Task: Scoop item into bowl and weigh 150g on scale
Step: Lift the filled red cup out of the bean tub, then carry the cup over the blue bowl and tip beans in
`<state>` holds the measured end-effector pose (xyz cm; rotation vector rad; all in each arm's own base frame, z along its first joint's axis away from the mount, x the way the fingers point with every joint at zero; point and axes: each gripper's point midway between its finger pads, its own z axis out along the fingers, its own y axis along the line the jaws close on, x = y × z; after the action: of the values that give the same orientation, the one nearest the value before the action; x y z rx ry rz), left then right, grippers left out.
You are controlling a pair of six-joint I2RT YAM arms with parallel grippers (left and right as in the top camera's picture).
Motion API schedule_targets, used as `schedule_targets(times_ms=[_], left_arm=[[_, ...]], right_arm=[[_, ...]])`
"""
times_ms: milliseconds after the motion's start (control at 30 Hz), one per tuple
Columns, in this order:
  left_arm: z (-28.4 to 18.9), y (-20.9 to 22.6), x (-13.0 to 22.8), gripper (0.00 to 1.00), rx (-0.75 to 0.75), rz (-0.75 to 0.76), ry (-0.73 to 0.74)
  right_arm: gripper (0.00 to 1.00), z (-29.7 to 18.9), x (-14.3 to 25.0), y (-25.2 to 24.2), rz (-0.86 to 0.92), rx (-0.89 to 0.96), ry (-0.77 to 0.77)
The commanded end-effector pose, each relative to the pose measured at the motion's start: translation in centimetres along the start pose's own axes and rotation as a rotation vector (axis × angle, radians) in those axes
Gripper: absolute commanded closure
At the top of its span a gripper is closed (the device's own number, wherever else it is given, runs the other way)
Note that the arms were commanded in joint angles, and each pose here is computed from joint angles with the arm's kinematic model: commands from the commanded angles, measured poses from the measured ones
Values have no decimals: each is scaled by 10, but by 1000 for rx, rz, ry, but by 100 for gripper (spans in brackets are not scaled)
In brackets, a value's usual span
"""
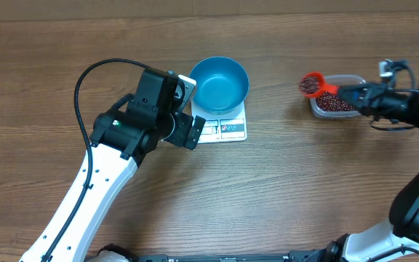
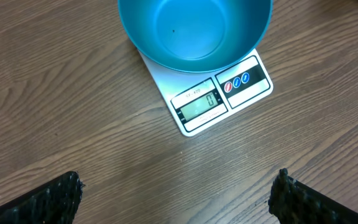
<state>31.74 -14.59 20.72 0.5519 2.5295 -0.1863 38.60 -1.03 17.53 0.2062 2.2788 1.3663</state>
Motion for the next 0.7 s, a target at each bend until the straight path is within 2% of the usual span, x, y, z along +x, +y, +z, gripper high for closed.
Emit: schedule_targets(times_ms=[0,433,667], left_arm=[[0,0,-4,0,-2,21,-7],[0,0,-4,1,-2,21,-7],[0,0,-4,1,-2,21,-7]], right_arm=[[96,24,5,26,-55,-61,61],[96,81,15,105,-238,-146,200],[96,121,23,117,-362,-43,236]])
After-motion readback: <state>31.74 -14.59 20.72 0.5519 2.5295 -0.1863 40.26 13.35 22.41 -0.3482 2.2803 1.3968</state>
